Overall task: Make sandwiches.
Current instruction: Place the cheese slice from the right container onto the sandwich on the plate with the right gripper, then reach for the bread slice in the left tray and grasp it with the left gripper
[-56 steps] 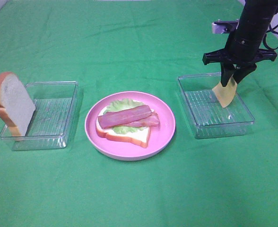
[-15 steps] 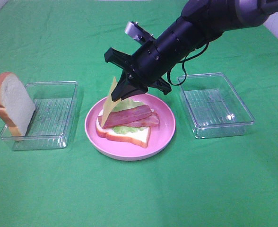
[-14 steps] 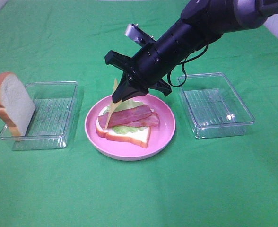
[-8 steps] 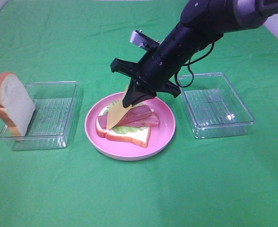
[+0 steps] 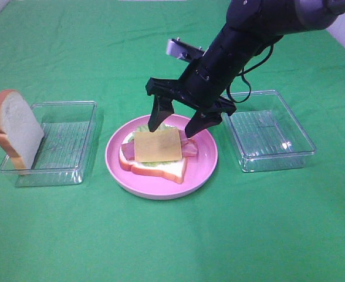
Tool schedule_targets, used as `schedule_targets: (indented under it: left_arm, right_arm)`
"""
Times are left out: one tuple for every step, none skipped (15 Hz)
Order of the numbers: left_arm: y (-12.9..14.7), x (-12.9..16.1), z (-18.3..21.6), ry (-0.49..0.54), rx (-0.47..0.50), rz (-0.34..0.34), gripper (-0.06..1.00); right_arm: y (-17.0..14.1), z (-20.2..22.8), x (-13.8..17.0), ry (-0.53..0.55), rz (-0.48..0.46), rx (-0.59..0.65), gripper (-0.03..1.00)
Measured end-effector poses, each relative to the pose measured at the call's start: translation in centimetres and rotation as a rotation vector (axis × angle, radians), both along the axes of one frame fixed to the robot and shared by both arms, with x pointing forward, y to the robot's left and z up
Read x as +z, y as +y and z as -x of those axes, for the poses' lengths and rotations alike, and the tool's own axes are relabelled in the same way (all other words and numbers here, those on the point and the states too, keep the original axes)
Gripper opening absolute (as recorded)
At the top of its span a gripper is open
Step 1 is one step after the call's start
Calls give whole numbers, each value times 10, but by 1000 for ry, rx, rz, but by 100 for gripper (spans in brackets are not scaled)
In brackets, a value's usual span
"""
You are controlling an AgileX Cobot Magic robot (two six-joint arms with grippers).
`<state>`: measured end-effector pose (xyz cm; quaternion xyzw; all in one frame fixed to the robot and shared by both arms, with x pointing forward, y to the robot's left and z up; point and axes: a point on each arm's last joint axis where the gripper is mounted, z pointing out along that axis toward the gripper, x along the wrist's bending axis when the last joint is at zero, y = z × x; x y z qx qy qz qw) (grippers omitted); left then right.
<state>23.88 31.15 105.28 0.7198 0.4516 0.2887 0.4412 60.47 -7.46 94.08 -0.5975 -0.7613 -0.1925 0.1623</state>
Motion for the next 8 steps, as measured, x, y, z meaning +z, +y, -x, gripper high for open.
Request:
schedule_targets:
  left_arm:
    - [0,0,0,0,0,0,66]
    - [0,0,0,0,0,0,66]
    - [0,0,0,-1,2,-2,66]
    - [1,0,-1,-6,8,-11,66]
    - [1,0,-1,-8,11,-14,66]
    - [1,0,-1,-9,12,-14,66]
    - [1,0,-1,-9,12,-15,66]
    - [1,0,-1,-9,12,-15,66]
  right_arm:
    - [-3,1,10,-33,15,16,74]
    - [-6,3,23,-72,30,31,74]
    - [-10,6,36,-105,53,52,75]
    - [-15,10,49,-129,80,71,75]
    - [-20,15,63,-147,107,83,75]
    - [-27,22,78,-163,146,94,75]
    - [-34,28,92,-180,186,97,75]
    - [-41,35,107,-197,219,95,75]
